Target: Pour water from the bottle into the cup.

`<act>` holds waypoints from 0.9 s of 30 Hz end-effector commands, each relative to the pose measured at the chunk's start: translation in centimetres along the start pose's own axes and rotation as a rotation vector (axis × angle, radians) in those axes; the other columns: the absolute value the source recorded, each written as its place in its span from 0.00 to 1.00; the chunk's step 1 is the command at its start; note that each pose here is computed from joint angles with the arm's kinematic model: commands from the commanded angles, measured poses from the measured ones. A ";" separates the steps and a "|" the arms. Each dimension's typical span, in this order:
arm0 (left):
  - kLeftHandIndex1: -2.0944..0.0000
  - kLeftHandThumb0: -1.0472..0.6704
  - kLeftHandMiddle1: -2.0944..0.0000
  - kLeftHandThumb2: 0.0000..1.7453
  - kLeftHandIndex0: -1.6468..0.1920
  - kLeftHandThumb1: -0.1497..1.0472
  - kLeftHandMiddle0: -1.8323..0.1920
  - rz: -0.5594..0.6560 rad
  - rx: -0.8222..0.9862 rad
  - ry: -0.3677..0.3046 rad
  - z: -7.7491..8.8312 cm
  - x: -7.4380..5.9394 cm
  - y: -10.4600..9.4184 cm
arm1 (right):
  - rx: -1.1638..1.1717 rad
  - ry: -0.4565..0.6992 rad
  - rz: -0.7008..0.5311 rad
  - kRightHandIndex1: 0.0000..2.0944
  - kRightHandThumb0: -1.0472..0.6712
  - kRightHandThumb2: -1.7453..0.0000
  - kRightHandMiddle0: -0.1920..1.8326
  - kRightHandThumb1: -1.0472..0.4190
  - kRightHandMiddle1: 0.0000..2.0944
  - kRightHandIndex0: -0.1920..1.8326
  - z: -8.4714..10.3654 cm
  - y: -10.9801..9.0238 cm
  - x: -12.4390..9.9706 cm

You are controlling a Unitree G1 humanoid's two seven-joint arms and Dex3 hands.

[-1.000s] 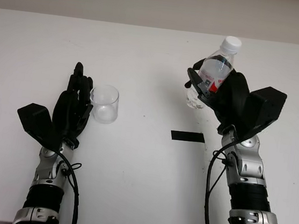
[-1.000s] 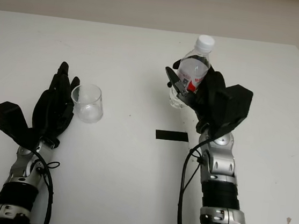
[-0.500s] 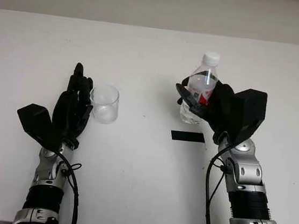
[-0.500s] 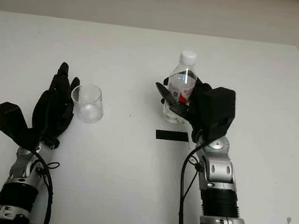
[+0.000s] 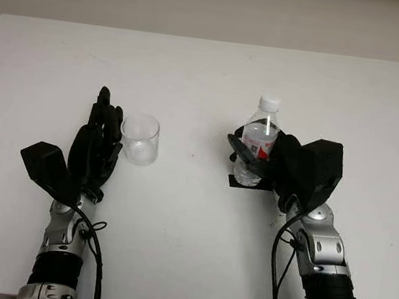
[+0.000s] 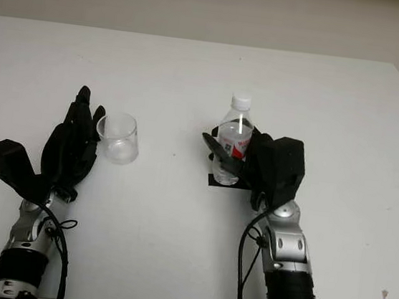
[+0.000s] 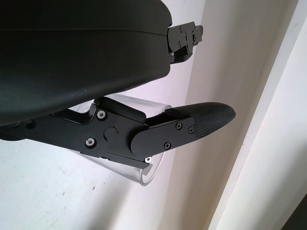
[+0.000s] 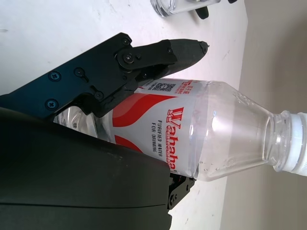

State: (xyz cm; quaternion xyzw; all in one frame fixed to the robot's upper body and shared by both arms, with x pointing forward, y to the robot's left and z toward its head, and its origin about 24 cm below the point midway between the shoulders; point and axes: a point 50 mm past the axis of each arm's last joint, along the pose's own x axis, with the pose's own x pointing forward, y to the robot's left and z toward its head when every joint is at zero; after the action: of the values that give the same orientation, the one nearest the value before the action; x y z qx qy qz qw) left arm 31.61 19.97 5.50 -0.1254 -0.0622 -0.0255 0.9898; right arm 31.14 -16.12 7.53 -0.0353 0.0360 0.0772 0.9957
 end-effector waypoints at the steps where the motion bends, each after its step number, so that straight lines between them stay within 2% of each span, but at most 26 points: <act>1: 0.97 0.21 0.97 0.37 0.99 1.00 0.97 0.004 0.004 0.012 -0.2 -0.3 0.3 | 0.010 0.007 -0.013 1.00 0.33 0.72 0.68 0.00 1.00 0.91 -0.6 0.0 -0.6; 12: 0.97 0.21 0.97 0.37 0.99 1.00 0.97 0.005 0.007 0.010 -0.1 -0.4 0.7 | -0.013 0.009 -0.056 1.00 0.33 0.72 0.68 0.00 1.00 0.91 -1.8 0.0 -1.2; 17: 0.97 0.21 0.97 0.37 0.98 1.00 0.96 0.011 0.015 0.009 0.0 -0.5 0.6 | -0.041 0.000 -0.070 1.00 0.33 0.72 0.63 0.00 1.00 0.84 -2.3 0.2 -1.2; 27: 0.97 0.21 0.97 0.37 0.98 1.00 0.97 0.009 0.011 0.008 0.0 -0.4 0.7 | -0.027 -0.004 -0.058 1.00 0.32 0.72 0.56 0.00 1.00 0.80 -2.6 0.6 -0.9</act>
State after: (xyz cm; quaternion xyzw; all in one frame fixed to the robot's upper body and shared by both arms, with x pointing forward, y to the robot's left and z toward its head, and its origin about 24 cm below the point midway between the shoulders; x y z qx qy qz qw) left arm 31.30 20.49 5.20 -0.1226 -0.0559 -0.0208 0.9907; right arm 30.45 -15.82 6.41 -0.0520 0.0026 0.0475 0.9975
